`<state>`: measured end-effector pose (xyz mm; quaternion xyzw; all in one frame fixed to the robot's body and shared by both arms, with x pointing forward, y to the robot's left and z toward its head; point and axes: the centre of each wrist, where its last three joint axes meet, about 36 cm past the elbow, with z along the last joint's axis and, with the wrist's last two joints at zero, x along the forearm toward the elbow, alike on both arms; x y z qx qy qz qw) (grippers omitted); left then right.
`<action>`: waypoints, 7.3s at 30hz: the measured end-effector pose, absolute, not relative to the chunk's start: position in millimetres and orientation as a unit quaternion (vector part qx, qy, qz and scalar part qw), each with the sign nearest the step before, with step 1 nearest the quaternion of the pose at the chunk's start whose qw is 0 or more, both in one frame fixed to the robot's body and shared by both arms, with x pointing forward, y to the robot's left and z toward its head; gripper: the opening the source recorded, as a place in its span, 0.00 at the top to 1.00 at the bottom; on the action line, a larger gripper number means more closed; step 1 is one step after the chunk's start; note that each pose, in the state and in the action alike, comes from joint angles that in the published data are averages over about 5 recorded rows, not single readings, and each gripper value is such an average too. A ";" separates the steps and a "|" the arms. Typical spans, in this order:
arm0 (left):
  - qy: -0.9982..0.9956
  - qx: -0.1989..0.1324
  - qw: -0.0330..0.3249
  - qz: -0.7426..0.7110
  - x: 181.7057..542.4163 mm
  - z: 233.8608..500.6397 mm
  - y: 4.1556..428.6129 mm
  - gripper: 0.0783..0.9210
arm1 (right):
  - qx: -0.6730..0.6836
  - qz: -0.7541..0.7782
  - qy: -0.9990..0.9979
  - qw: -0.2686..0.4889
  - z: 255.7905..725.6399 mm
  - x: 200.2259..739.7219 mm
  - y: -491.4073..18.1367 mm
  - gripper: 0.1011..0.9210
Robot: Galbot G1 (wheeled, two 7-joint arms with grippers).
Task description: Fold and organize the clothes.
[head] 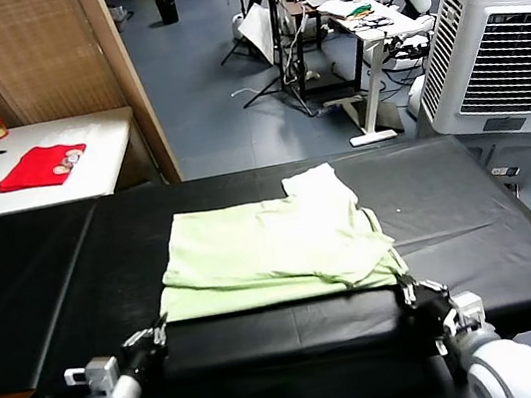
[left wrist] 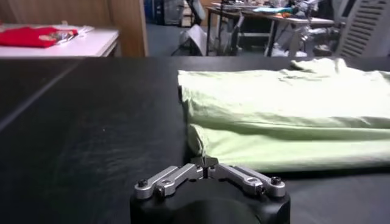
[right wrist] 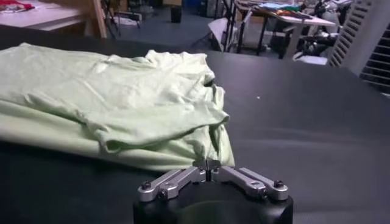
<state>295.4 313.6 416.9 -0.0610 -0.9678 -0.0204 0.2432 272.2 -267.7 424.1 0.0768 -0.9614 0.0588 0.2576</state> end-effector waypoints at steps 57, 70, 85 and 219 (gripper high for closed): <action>-0.956 -0.031 0.286 0.052 567.5 447.1 310.2 0.15 | 0.070 0.033 -0.968 0.241 439.2 646.9 -221.2 0.15; -0.955 -0.023 0.293 0.046 581.7 430.1 309.6 0.19 | 0.072 0.026 -0.958 0.277 420.4 664.9 -215.7 0.15; -0.954 -0.024 0.297 0.045 579.6 421.7 313.9 0.93 | 0.085 0.040 -0.970 0.223 409.6 651.3 -217.9 0.94; -0.962 -0.024 0.261 0.081 329.9 405.0 335.5 0.25 | 0.096 0.056 -0.985 0.131 427.2 376.5 -246.0 0.15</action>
